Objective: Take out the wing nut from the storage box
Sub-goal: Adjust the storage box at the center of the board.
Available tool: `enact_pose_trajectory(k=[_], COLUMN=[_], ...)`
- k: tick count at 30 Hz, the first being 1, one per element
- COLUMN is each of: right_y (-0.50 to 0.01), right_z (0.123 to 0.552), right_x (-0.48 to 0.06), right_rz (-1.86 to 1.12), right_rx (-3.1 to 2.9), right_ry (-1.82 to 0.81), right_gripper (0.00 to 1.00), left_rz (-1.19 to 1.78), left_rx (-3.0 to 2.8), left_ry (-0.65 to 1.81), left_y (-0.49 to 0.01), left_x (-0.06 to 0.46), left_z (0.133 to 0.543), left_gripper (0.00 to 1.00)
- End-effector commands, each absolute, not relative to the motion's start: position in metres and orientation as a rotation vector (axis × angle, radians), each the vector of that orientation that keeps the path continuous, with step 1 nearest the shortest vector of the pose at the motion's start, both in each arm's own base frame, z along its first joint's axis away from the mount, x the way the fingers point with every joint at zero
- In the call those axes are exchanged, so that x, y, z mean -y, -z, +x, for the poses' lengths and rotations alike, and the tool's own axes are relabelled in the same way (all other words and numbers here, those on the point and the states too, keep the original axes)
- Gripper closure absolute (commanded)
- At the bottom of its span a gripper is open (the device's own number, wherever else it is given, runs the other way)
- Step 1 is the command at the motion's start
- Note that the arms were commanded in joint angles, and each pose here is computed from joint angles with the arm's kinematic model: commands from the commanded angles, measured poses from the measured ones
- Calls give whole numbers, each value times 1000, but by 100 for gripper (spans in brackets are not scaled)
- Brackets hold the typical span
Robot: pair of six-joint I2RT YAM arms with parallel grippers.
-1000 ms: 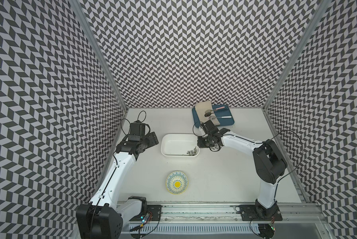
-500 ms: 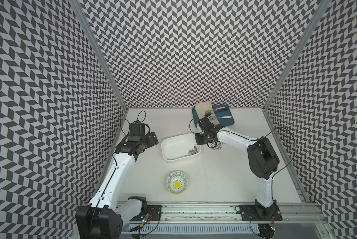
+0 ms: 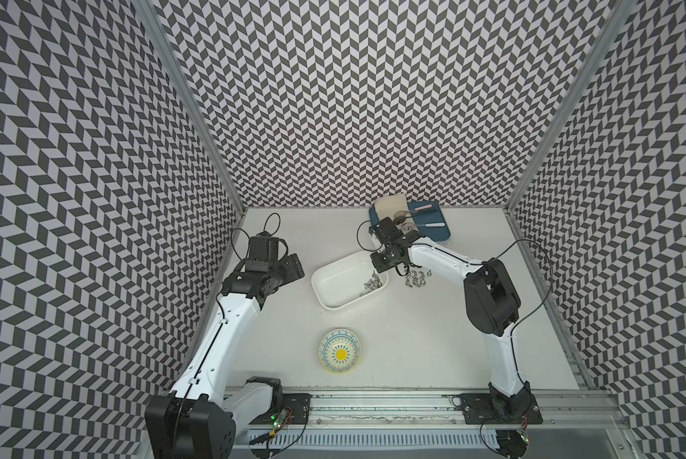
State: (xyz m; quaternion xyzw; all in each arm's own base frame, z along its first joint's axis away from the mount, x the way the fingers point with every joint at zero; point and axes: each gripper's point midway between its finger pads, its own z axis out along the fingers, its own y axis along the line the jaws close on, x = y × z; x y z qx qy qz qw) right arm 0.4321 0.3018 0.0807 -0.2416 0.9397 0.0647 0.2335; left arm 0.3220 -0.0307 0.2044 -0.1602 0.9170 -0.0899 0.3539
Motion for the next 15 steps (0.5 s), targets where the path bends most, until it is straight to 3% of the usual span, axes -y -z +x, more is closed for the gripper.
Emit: enact_pose_trajectory(k=[1, 15], right_y=[-64, -60], right_z=[435, 445], right_x=[-299, -311], right_rz=[-837, -1228], right_rx=[-2565, -2406], right_ry=[-88, -10], right_gripper=[96, 96], left_rz=[-403, -381], left_rx=[-2340, -2374], left_ry=[247, 266], left_y=[-220, -210], left_x=[31, 36], left_z=[320, 313], left_gripper=[21, 21])
